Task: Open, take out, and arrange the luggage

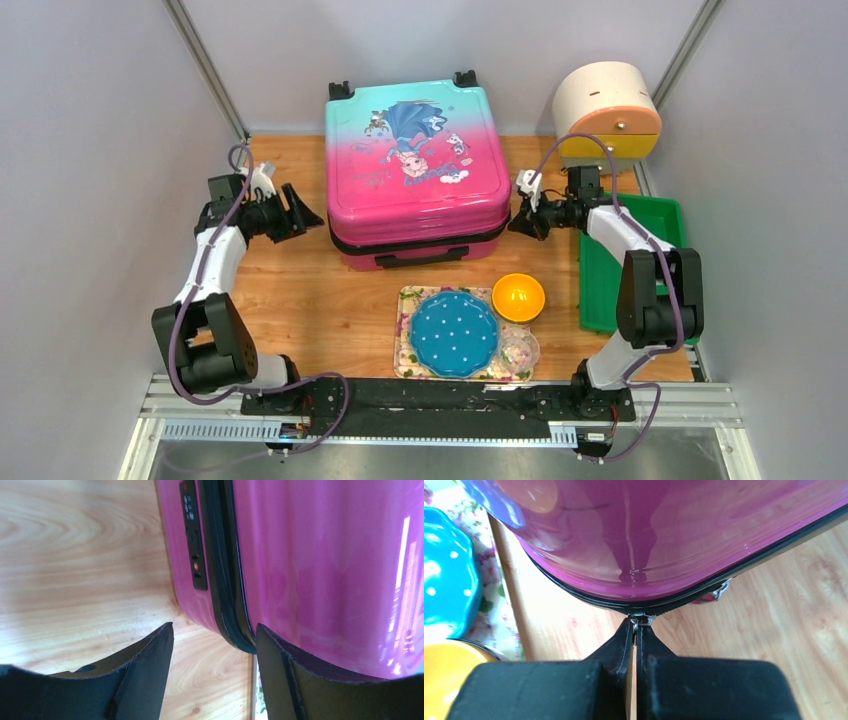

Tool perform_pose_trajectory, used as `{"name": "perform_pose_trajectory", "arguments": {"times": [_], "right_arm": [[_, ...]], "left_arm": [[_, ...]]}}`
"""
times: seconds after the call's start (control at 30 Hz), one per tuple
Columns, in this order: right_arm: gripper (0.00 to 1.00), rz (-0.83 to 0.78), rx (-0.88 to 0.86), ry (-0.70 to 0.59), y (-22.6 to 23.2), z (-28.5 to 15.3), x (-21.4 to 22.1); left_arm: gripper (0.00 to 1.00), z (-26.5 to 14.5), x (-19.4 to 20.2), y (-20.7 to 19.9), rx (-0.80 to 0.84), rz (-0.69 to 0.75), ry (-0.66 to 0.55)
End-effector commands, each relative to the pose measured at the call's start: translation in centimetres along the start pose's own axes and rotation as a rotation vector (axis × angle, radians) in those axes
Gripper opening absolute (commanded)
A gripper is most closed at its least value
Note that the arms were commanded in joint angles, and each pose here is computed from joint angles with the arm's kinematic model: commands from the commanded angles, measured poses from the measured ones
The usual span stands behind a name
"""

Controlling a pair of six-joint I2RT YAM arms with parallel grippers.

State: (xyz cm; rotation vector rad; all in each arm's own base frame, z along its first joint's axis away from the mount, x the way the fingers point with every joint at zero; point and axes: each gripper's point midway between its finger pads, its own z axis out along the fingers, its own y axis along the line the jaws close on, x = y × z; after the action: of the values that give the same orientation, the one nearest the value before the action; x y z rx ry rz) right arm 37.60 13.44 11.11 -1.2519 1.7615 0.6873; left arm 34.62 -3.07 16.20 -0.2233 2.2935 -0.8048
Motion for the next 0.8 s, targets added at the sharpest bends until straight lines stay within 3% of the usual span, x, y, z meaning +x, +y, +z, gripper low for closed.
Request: {"name": "perform_pose_trajectory", "arguments": {"times": [0.0, 0.3, 0.5, 0.77], "right_arm": [[0.0, 0.111, -0.023, -0.029, 3.0, -0.8, -2.4], [0.0, 0.172, 0.148, -0.073, 3.8, -0.4, -5.7], [0.0, 0.312, 0.252, -0.084, 4.2, -1.0, -7.2], [0.0, 0.234, 0.255, -0.279, 6.8, 0.4, -11.2]], "left_arm": [[0.69, 0.4, 1.4, -1.7, 0.047, 0.054, -0.017], [0.64, 2.1, 4.3, -3.0, 0.093, 0.073, -0.01], [0.63, 3.3, 6.0, -4.9, 0.15, 0.143, 0.011], [0.61, 4.0, 7.4, -5.0, 0.172, 0.086, 0.021]]}}
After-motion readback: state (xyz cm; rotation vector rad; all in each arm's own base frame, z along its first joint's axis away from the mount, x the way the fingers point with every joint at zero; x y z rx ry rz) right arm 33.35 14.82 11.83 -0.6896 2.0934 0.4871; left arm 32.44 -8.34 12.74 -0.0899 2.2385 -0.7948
